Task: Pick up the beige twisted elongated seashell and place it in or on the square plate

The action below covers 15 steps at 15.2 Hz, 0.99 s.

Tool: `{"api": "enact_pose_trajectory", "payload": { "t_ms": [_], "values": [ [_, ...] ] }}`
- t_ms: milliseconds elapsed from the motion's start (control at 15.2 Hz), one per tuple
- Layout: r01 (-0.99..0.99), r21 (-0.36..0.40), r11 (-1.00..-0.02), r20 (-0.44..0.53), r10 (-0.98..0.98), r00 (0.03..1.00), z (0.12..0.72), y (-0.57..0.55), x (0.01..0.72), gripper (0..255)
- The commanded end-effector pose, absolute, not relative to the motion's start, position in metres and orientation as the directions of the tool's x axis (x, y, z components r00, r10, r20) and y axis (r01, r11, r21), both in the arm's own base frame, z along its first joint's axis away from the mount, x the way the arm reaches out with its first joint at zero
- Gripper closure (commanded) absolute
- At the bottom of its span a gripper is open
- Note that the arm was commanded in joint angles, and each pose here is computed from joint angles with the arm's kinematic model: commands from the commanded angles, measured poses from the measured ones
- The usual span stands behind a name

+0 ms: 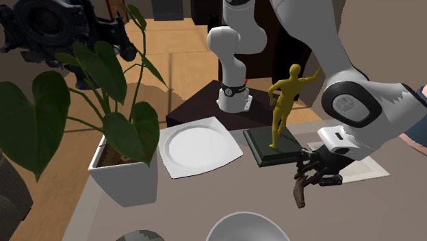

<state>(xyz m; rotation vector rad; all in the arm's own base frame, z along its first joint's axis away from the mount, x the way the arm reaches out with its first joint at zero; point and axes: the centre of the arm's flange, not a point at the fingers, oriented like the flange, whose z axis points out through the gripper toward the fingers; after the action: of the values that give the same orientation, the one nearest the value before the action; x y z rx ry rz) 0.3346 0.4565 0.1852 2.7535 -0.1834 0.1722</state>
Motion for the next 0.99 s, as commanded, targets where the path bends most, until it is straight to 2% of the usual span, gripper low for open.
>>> {"api": "enact_pose_trajectory", "payload": {
  "t_ms": [0,264,924],
  "values": [
    [-0.15,0.359,-0.921,0.144,-0.105,0.984,0.185,0.456,0.335,255],
    [-0.15,0.359,-0.921,0.144,-0.105,0.984,0.185,0.456,0.335,255],
    [-0.15,0.359,-0.921,0.144,-0.105,0.984,0.238,0.456,0.335,255]
  ]
}}
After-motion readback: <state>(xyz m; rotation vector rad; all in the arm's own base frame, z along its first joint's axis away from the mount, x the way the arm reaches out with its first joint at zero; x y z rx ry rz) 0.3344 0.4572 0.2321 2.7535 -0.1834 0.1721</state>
